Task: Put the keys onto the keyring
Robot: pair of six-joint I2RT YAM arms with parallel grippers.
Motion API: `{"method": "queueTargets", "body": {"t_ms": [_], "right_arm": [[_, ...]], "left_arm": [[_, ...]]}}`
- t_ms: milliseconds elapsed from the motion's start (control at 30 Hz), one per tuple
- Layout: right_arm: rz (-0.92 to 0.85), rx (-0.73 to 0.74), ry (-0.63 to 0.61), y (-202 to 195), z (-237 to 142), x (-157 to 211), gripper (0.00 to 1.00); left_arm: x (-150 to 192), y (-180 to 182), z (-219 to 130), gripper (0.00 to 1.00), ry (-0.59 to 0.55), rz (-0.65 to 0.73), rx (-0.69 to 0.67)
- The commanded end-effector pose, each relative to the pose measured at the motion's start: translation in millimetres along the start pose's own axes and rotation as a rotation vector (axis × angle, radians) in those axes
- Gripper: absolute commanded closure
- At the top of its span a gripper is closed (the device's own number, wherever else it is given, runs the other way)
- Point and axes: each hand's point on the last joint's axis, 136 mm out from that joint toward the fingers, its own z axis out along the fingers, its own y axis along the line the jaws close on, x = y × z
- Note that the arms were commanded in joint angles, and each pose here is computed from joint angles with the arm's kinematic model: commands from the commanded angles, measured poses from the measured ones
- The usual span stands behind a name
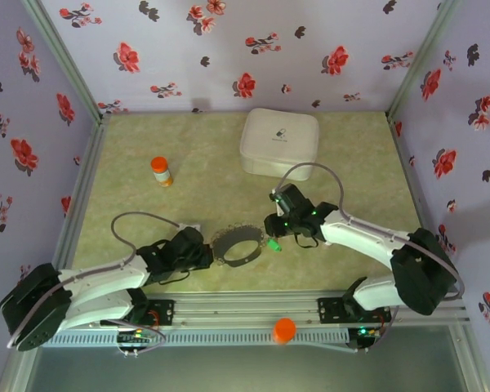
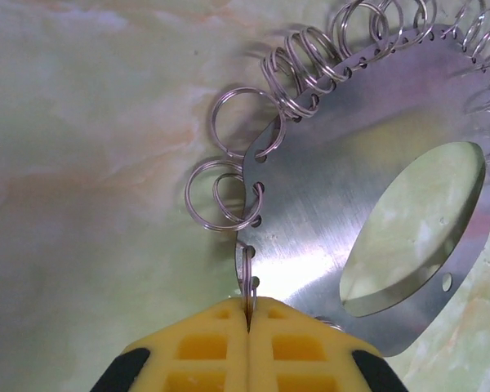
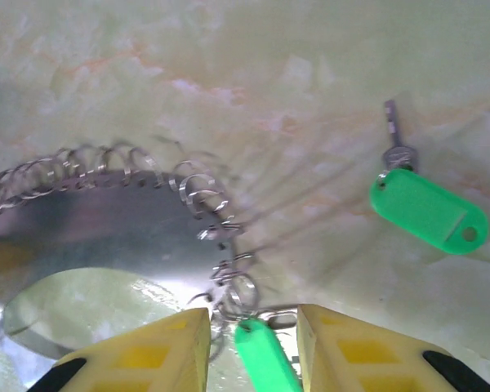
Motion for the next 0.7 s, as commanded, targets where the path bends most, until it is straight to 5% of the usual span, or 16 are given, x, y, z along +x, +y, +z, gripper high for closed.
{"method": "queueTargets", "body": {"t_ms": [0,167,433,667], "right_arm": [[0.015,-0.009,0.013,0,2,-1,0.65],[0.021,-0.042,0.045,6,6,4,0.65],[-0.117,-0.033,0.056,14,-3,21,0.63],[-0.245,0.019,0.137,30,6,35,0.63]], "left_arm": [[11,23,-3,1.0,0.021,0.023,-0.072],[12,26,-6,0.98,0.022,0.024,-0.081],[-14,13,-28,0.59,-0.049,0.129,-0.1],[-48,6,-52,0.53,-0.164,0.161,-0.125]]}}
